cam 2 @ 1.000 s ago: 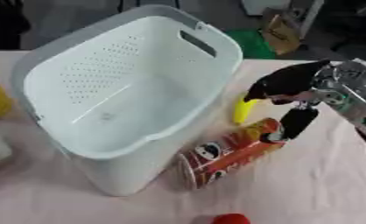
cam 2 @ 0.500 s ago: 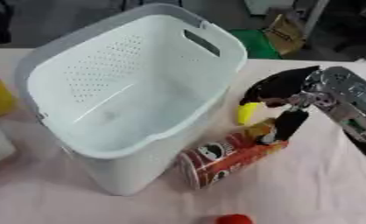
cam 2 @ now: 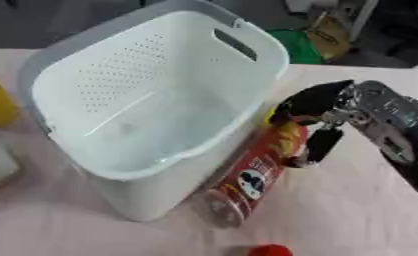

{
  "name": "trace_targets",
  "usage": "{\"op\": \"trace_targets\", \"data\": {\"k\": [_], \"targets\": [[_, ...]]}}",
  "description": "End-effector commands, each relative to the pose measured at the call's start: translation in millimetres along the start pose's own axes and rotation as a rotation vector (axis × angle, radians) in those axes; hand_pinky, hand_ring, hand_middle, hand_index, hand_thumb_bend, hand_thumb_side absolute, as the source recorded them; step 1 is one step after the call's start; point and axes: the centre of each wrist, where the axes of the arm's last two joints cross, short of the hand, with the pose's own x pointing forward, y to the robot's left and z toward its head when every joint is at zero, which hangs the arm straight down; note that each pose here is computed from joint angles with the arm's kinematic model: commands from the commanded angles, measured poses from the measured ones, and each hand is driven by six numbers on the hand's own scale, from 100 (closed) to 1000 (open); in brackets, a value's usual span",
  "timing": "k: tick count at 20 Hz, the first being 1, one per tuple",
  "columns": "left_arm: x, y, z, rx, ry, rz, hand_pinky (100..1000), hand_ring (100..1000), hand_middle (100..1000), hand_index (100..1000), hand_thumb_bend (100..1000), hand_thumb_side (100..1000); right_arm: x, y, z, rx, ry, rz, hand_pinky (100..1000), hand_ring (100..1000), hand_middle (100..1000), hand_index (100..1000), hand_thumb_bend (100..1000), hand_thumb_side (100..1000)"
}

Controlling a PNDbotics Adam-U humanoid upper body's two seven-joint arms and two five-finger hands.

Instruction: Pick up objects on the table and place them in the box.

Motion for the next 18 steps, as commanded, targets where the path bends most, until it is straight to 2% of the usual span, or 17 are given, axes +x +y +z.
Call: {"op": "trace_targets", "data": {"k": [1,4,11,18], "targets": [[3.2,-0.3,-8.1,-0.011,-0.031,0.007,812,854,836,879,252,1000,-6.5,2.9,3.9,0.039,0.000,0.035,980,1000,938,1000,482,674],[3.1,1.0,-8.0,-0.016,-0.030,0.000,813,854,837,879,252,1000,-4.4,5.1,9.2,0.067,-0.034,0.063,985,1000,938,1000,478,661],[3.2,1.3,-10.1,-0.023,-0.037,-0.004,812,854,836,879,248,1000,2.1,-5.7,27.6,0.114,-0.067,0.136,984,1000,945,1000,469,625],[3.2,1.6,-10.9,-0.024,-0.039,-0.005,811,853,836,879,246,1000,6.3,-4.8,25.8,0.132,-0.079,0.152,986,1000,944,1000,462,616]]}}
